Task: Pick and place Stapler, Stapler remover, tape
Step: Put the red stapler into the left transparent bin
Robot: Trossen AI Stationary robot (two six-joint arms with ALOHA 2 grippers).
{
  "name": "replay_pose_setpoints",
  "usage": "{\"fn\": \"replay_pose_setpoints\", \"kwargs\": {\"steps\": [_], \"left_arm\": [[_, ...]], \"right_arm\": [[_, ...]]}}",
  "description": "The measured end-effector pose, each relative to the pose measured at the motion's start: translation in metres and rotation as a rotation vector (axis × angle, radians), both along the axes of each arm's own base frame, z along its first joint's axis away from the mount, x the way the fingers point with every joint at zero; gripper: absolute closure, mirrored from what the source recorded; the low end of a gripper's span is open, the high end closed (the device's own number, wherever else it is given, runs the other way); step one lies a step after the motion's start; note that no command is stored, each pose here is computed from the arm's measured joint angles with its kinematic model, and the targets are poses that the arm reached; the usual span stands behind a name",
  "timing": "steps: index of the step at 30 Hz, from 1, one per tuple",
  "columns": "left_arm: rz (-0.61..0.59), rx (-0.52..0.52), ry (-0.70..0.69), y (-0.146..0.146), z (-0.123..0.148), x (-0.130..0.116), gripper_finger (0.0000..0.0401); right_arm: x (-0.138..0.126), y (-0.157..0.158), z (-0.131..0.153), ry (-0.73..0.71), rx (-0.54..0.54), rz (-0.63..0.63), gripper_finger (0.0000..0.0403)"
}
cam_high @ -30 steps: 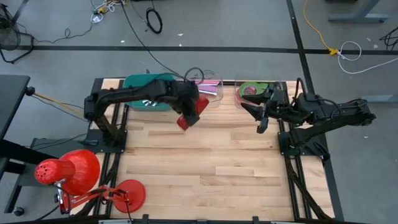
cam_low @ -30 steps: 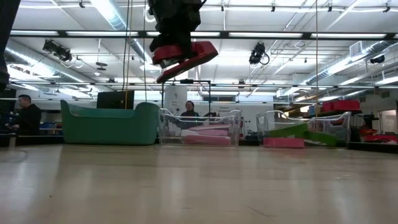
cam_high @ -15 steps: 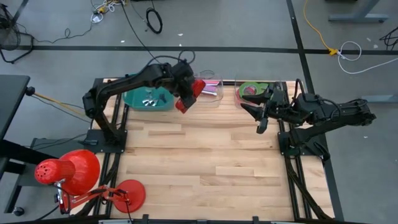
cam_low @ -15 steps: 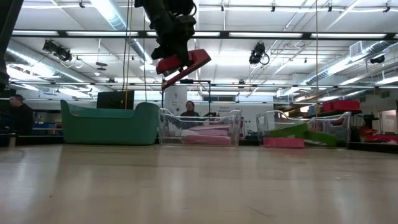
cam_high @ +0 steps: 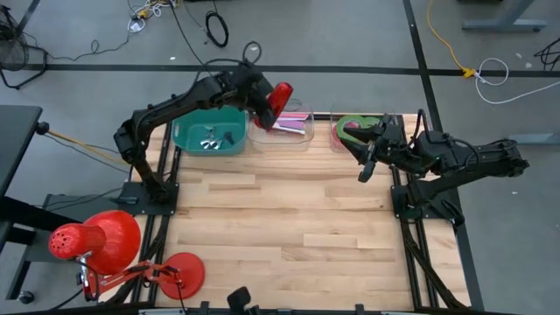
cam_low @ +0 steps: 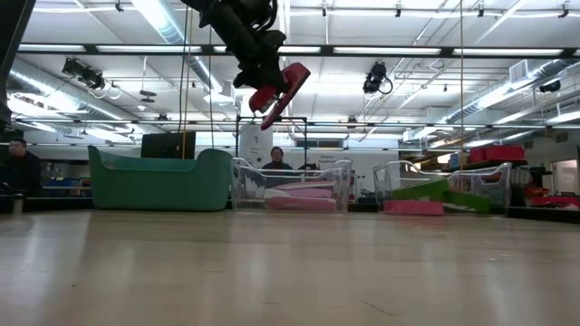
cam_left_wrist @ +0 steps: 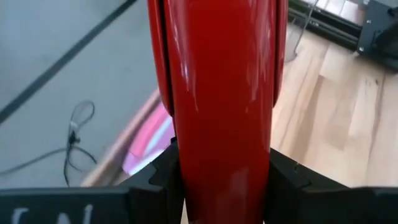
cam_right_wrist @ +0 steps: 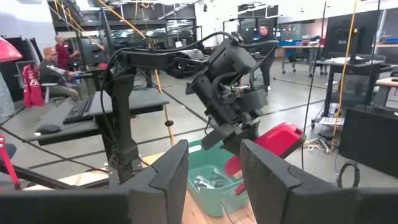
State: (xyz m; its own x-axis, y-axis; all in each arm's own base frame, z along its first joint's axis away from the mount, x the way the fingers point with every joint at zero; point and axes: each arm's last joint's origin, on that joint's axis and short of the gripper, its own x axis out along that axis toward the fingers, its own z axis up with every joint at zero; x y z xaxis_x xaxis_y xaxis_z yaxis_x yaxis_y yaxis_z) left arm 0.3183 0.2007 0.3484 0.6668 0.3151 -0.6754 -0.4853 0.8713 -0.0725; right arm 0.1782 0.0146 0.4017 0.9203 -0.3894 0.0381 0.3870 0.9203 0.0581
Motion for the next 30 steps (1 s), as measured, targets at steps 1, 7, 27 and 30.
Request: {"fn": "replay_pose_setpoints", "kwargs": {"steps": [1, 7, 27, 30], "left_arm": [[-0.004, 0.012, -0.006, 0.003, 0.001, -0.001, 0.0248], [-0.053, 0.101, 0.0, 0.014, 0.002, -0.005, 0.0246], [-0.334, 0.118, 0.175, 0.045, -0.078, 0.03, 0.0243], [-0.402, 0.143, 0.219, 0.043, -0.086, 0.032, 0.0244]], "right_arm": [[0.0, 0.0, 0.0, 0.0, 0.0, 0.0, 0.0257], [0.0, 0.0, 0.0, -0.004, 0.01, -0.008, 0.0257], [-0.003, -0.006, -0.001, -0.007, 0.036, -0.224, 0.0257], [-0.003, -0.006, -0.001, 0.001, 0.024, -0.239, 0.0257]]}}
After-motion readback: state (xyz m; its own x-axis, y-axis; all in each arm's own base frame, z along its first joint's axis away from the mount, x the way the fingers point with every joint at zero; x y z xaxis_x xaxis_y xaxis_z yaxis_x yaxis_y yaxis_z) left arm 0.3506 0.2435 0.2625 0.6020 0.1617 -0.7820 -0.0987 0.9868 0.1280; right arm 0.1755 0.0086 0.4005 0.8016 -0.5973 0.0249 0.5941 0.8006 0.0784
